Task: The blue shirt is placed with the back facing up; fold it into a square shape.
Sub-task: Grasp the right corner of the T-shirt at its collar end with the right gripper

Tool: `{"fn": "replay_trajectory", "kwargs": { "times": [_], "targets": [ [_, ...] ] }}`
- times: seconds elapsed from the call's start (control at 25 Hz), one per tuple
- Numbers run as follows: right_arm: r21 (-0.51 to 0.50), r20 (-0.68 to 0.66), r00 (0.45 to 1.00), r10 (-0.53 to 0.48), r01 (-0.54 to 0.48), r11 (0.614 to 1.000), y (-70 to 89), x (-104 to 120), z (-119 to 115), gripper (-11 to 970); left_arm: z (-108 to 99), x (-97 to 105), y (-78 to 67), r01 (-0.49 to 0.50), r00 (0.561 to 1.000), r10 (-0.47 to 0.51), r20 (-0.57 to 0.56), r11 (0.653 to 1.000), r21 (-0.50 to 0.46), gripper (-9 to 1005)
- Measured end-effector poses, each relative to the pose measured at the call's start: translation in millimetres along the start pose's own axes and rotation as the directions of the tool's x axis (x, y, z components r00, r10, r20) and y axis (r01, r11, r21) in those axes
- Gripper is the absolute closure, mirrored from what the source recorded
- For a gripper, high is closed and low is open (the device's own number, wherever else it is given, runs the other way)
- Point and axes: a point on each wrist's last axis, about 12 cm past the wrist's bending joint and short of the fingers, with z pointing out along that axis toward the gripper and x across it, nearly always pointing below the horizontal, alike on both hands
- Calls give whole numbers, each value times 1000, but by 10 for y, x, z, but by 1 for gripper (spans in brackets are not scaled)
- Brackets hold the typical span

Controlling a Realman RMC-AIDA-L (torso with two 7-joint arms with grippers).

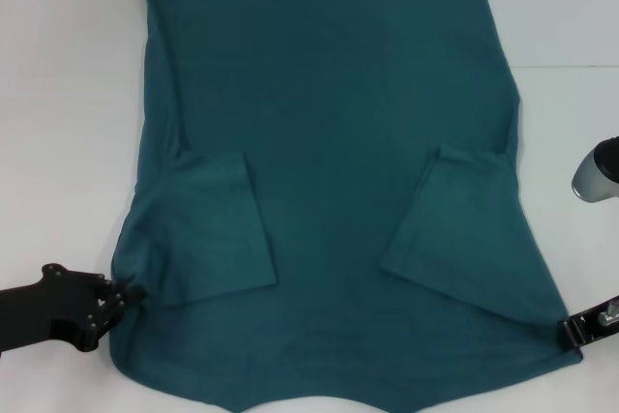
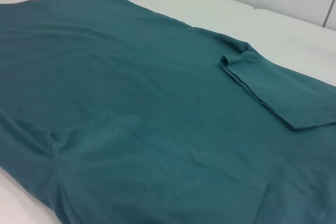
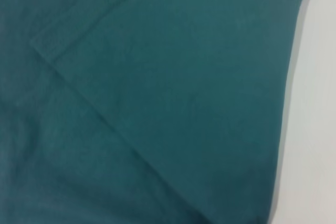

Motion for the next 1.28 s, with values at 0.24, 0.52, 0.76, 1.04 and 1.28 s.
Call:
{"fn": "replay_trajectory", "kwargs": {
  "times": [0.24,0.52,0.76,1.04,1.28],
  "targets": [
    [-2,0,1000,-6,6,1000,6,-2,3,867,2,-4,1,-1,1000,1,0,1000,0,950],
    [-1,-1,1000,-14,14,1000,7,-2,3,929,4,-8,2,-2,1000,2,1,1000,1,950],
    [2,2,1000,-21,21,1000,7,-15,-5,938,9,-17,5,-4,1000,4,2,1000,2,950],
    [1,2,999,-34,34,999,18,-24,-19,938,10,-22,7,-3,1000,3,5,1000,0,951],
    [-1,15,999,-49,49,999,32,-51,-42,938,0,-25,13,2,1000,-2,12,1000,-6,952]
  ]
}}
